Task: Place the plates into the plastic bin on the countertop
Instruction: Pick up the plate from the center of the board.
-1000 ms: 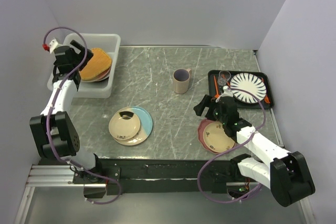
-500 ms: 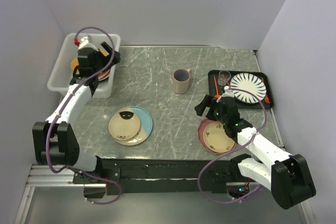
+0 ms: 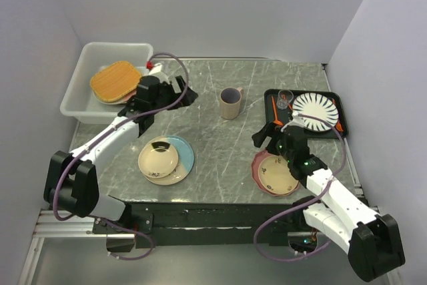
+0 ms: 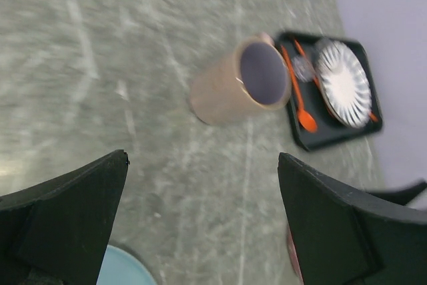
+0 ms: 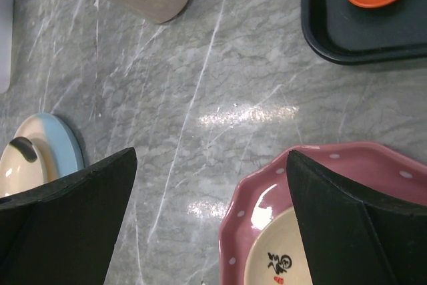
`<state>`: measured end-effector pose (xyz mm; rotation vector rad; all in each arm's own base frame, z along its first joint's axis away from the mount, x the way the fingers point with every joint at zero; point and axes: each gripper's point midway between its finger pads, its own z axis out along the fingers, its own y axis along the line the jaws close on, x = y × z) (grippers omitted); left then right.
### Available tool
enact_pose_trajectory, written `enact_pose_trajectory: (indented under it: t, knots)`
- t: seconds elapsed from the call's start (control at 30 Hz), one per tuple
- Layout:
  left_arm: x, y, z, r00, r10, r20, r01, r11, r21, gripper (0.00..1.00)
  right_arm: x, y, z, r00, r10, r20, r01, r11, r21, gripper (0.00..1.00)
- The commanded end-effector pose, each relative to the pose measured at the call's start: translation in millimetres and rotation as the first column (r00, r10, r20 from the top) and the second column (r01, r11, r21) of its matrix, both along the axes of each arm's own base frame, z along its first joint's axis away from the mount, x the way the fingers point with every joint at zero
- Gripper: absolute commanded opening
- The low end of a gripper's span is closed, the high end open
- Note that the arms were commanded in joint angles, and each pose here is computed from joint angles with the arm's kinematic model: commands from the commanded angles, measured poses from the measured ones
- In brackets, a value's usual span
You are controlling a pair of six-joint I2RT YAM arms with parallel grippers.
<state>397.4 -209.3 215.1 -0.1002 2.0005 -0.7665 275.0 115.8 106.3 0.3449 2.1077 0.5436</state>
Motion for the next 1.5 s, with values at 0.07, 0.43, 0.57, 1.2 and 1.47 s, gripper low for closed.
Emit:
enact_pose_trajectory:
  t: [0.07,0.43,0.57,1.2,1.47]
  knots:
    - [-33.3,-73.9,1.7,0.965,-0.261,0.005,0.261,0.964,-0.048,0.99,0.0,-18.6,16.0,0.992,-0.122,0.023,0.122,0.992,-0.006,1.00]
    - [-104.1,-188.1,-23.9,0.829,-0.557,-0.058,0.549,0.828,-0.116,0.99,-5.6,-44.2,4.8,0.979,-0.199,-0.043,0.199,0.980,0.004,1.00]
    - [-125.4,-214.9,-31.2,0.770,-0.635,-0.066,0.620,0.768,-0.162,0.99,-4.4,-56.9,0.7,0.973,-0.222,-0.058,0.223,0.974,0.024,1.00]
    - [-181.3,-283.3,-72.8,0.611,-0.779,-0.140,0.757,0.627,-0.183,0.99,-2.0,-100.2,-18.5,0.953,-0.274,-0.125,0.294,0.938,0.182,1.00]
    - [-192.9,-299.5,-94.6,0.581,-0.792,-0.185,0.772,0.609,-0.181,0.99,-3.2,-106.5,-20.5,0.953,-0.278,-0.122,0.298,0.931,0.211,1.00]
